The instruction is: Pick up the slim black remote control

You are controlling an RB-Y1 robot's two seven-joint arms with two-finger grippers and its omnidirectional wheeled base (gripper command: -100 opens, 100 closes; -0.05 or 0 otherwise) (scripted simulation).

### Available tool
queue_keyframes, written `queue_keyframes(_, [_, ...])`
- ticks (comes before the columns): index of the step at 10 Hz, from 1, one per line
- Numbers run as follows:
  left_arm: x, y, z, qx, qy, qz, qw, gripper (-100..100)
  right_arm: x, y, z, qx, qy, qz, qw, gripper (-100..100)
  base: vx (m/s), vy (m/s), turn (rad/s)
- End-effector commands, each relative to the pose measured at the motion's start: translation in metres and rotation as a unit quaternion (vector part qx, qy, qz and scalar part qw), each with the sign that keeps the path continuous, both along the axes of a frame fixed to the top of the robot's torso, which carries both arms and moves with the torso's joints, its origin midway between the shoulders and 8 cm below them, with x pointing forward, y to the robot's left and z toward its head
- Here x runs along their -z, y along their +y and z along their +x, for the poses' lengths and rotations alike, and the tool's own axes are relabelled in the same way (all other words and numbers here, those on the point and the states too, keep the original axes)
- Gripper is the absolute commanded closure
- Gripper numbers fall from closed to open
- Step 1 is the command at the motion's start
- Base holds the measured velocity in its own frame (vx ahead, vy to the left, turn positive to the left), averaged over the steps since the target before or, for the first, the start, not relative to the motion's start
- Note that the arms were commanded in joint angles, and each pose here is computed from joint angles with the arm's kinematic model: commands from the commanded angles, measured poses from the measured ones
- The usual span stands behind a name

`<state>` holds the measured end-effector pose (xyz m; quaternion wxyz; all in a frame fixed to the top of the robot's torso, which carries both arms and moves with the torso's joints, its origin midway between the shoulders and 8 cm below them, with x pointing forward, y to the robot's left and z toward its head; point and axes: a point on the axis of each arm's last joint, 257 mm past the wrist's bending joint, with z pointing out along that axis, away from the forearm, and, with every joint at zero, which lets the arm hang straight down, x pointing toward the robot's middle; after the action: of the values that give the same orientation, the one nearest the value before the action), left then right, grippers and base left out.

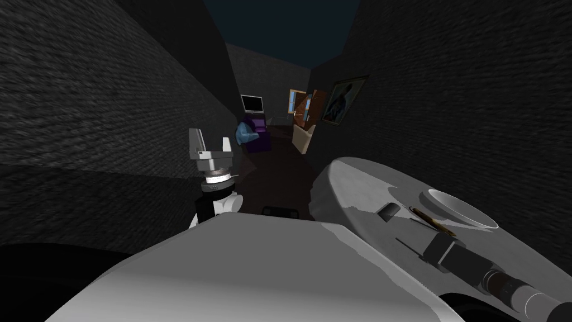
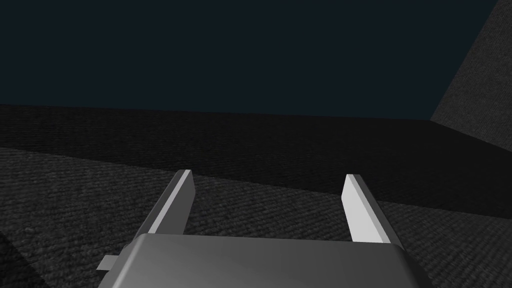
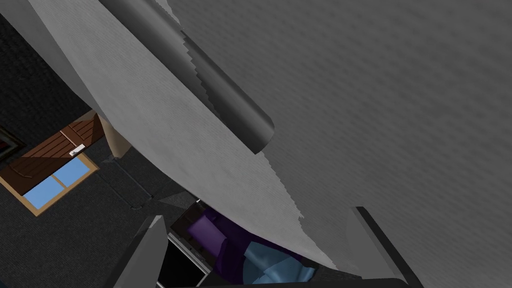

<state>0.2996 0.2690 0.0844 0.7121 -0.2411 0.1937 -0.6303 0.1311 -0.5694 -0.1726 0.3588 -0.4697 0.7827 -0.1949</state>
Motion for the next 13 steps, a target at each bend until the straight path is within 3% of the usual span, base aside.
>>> queue_keyframes(1, [0.0, 0.0, 0.0, 0.0, 0.0, 0.0, 1.0, 0, 0.0, 0.0, 0.0, 0.0, 0.0, 0.0, 1.0, -100, 0.003, 0.005, 0.013])
queue_keyframes(7, [0.0, 0.0, 0.0, 0.0, 0.0, 0.0, 1.0, 0, 0.0, 0.0, 0.0, 0.0, 0.0, 0.0, 1.0, -100, -0.002, -0.003, -0.009])
queue_keyframes(9, [0.0, 0.0, 0.0, 0.0, 0.0, 0.0, 1.0, 0, 0.003, -0.005, -0.01, -0.017, 0.033, -0.021, 0.9991, -100, 0.029, 0.002, 0.121])
queue_keyframes(13, [0.0, 0.0, 0.0, 0.0, 0.0, 0.0, 1.0, 0, 0.005, -0.008, -0.018, -0.03, 0.058, -0.035, 0.9973, -100, 0.009, -0.024, 0.088])
